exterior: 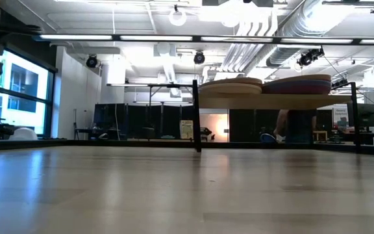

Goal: Place and stack plates onto a shelf
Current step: Stack the green plate on top of the gray plate on the shelf

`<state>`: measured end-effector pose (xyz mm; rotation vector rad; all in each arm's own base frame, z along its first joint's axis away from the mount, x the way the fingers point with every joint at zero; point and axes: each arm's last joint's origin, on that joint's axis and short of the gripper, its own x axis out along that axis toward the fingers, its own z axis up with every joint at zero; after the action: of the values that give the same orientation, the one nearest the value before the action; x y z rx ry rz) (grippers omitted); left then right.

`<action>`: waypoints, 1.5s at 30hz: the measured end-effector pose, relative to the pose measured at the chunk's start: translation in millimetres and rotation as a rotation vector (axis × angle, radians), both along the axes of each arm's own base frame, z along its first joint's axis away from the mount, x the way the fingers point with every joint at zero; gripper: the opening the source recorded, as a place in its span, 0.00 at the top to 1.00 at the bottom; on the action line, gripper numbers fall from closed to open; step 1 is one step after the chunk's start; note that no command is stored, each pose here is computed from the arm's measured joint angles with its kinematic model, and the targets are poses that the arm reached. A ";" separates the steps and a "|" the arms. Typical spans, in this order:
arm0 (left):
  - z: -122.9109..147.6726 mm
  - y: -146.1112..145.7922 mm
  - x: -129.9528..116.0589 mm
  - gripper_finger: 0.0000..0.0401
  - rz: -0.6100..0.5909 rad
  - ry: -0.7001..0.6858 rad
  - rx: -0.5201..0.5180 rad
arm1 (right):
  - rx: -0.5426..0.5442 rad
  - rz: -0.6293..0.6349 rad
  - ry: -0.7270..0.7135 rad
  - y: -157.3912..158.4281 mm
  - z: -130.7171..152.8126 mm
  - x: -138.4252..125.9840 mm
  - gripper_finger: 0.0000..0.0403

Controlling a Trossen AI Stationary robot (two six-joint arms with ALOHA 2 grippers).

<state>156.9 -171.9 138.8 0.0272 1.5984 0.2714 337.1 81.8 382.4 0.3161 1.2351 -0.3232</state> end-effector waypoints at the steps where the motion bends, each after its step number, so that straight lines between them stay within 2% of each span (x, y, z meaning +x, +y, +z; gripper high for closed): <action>1: -0.6 0.0 0.8 0.74 -0.007 0.005 -0.002 | 0.000 0.000 0.000 0.0 0.0 0.0 0.81; 6: -2.4 0.5 2.9 0.77 -0.005 0.018 -0.007 | 0.000 0.000 0.000 0.0 0.0 0.0 0.81; 12: -2.2 1.7 3.4 0.95 0.000 0.020 -0.004 | 0.001 0.000 -0.001 0.0 0.0 0.1 0.81; 14: -2.3 1.6 3.4 0.98 0.008 0.017 -0.005 | 0.001 0.000 -0.001 0.0 0.0 0.1 0.81; 23: 2.0 1.6 3.5 0.99 0.008 0.000 -0.025 | -0.009 0.002 -0.002 -0.3 0.0 0.1 0.81; 41: 37.8 8.9 -3.3 1.00 0.009 -0.114 -0.151 | -0.024 0.004 -0.004 -0.7 0.1 0.2 0.81; 45: 46.9 11.6 -5.7 1.00 0.041 -0.150 -0.181 | -0.024 0.004 -0.004 -0.7 0.1 0.2 0.81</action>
<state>151.2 -160.3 185.7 -0.1618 1.4702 0.1554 337.3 81.0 382.5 0.2939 1.2267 -0.3332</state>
